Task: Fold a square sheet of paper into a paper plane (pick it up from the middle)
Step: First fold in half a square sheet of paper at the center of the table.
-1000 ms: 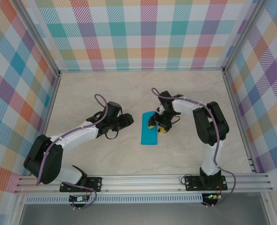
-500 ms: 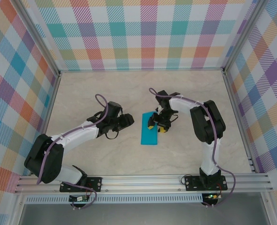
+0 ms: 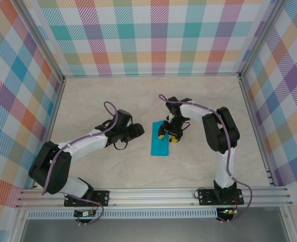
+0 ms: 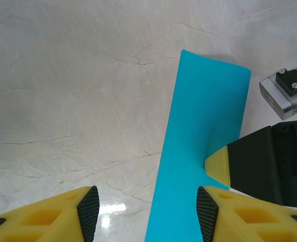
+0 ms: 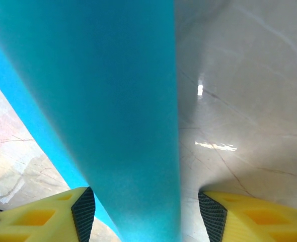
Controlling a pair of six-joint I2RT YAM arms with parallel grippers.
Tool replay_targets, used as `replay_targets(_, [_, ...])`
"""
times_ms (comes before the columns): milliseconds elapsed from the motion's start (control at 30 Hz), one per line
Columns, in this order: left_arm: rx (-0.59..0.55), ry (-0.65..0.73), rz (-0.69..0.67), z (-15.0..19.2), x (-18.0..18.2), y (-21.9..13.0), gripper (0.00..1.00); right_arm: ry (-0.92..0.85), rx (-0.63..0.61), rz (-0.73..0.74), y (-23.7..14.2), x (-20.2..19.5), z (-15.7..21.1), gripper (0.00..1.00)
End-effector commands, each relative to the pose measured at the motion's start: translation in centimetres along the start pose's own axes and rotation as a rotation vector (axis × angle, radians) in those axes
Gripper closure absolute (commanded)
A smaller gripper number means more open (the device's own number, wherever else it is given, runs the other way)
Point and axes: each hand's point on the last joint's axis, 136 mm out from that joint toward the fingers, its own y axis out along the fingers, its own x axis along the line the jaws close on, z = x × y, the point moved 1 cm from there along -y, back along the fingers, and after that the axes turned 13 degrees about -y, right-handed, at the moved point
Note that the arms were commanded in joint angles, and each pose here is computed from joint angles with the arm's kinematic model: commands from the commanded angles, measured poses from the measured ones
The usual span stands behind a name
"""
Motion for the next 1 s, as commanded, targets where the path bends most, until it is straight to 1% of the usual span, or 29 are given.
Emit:
replay_targets(0, [0.012,0.018,0.026,-0.11,-1.27,-0.14,0.44,0.039,0.094,0.190,4.20,-4.92,1.40,0.38])
replay_targets(267, [0.018,0.022,0.028,0.09,-1.50,-0.02,0.45,0.056,0.093,0.178,4.45,-4.71,1.42,0.36])
replay_targets(600, [0.021,0.025,0.021,0.29,-1.38,0.08,0.45,0.028,0.088,0.168,4.43,-4.46,1.28,0.42])
replay_targets(967, [0.025,0.031,0.019,0.33,-1.70,0.22,0.45,0.026,0.088,0.167,4.60,-4.55,1.26,0.43])
